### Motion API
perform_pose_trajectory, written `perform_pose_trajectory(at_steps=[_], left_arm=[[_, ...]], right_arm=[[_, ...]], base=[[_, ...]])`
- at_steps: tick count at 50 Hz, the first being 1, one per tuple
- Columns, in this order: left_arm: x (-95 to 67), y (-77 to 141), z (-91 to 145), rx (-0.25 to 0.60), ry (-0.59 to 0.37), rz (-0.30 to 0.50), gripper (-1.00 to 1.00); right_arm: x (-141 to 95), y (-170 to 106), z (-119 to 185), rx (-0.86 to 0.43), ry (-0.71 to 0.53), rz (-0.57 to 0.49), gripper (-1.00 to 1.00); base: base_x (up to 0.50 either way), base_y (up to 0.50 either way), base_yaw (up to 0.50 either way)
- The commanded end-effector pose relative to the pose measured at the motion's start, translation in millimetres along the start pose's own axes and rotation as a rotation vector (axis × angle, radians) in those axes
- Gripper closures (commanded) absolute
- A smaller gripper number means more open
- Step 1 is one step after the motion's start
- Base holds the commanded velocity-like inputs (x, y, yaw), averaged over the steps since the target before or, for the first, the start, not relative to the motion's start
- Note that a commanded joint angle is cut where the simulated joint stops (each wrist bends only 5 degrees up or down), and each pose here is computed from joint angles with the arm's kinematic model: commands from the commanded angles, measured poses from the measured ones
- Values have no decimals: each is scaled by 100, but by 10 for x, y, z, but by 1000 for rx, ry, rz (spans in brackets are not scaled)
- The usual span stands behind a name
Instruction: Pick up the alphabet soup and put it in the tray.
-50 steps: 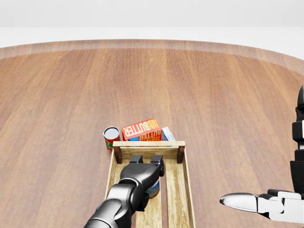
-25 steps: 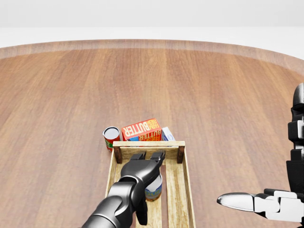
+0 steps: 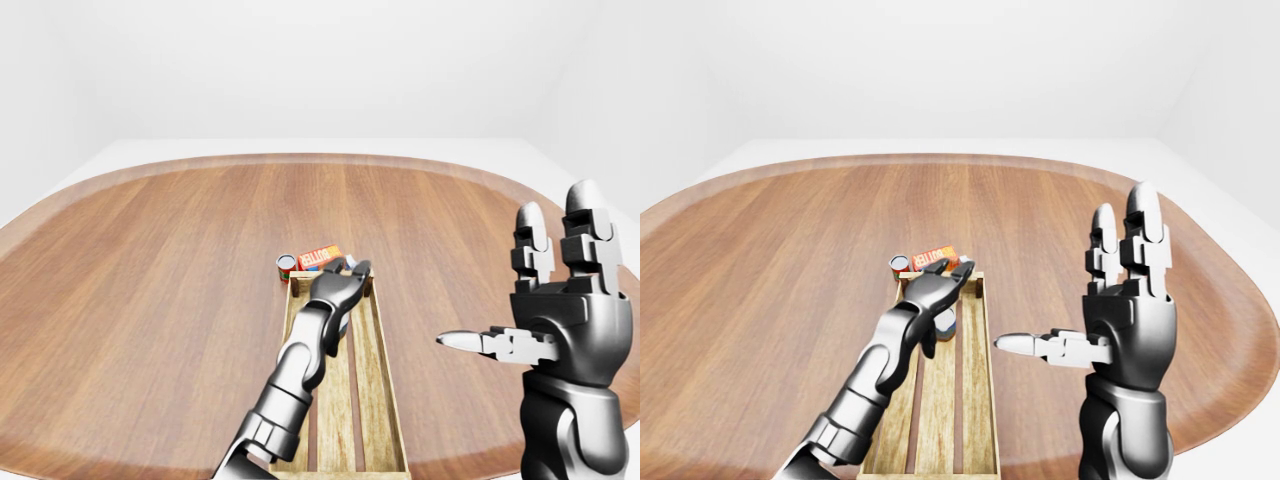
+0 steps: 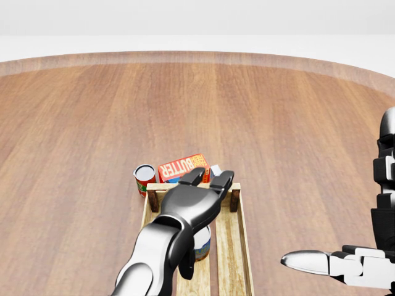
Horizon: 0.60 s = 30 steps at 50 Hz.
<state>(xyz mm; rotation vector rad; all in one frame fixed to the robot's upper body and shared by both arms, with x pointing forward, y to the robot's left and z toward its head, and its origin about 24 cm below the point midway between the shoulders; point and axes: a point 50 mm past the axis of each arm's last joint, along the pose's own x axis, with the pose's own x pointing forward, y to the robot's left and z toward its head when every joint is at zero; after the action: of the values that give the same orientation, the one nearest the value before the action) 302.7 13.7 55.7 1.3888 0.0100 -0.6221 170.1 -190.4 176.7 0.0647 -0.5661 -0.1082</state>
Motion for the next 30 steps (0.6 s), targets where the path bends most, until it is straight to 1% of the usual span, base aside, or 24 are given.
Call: perform_pose_trajectory(at_steps=[1,2,4,6,8,9,10,12,15,16,22,23,27,28,29,30], left_arm=[[-670,401,184,69,0,129,-100],[-752,467,201,74,0,176,-100],[-856,541,212,73,2,231,-100],[-999,662,215,67,3,312,-100],[-1086,744,211,60,5,366,-100],[-1114,762,208,55,5,380,-100],[-1176,789,215,41,-6,406,-100],[-1254,811,216,40,-6,436,-100],[-1402,870,214,29,-10,498,-100],[-1487,895,216,9,-21,531,-100],[-1681,833,66,-11,6,550,-100],[-1759,840,7,-16,20,571,-100],[-1950,883,-84,-28,42,636,-100],[-2030,900,-127,-31,54,663,-100],[-2035,901,-132,-32,55,665,-100],[-2101,918,-178,-32,74,689,-100]], right_arm=[[-4,-1,24,0,-9,-1,-100],[-4,1,21,0,-8,0,-100],[-5,8,25,0,-9,2,-100],[-7,8,40,1,-15,2,-100],[-7,5,47,2,-18,1,-100],[-8,5,49,2,-19,1,-100],[-9,6,57,2,-22,1,-100],[-9,6,60,2,-23,0,-100],[-8,15,63,3,-25,2,-100],[-9,17,63,4,-25,3,-100],[-12,8,73,5,-28,1,-100],[-12,9,70,5,-27,2,-100],[-7,20,43,8,-17,4,-100],[-8,24,37,8,-14,5,-100],[-8,24,36,8,-13,5,-100],[-10,27,36,9,-13,6,-100]], base=[[0,0,0],[0,0,0],[0,0,0],[0,0,0],[0,0,0],[0,0,0],[0,0,0],[0,0,0],[0,0,0],[0,0,0],[0,0,0],[0,0,0],[0,0,0],[0,0,0],[0,0,0],[0,0,0]])
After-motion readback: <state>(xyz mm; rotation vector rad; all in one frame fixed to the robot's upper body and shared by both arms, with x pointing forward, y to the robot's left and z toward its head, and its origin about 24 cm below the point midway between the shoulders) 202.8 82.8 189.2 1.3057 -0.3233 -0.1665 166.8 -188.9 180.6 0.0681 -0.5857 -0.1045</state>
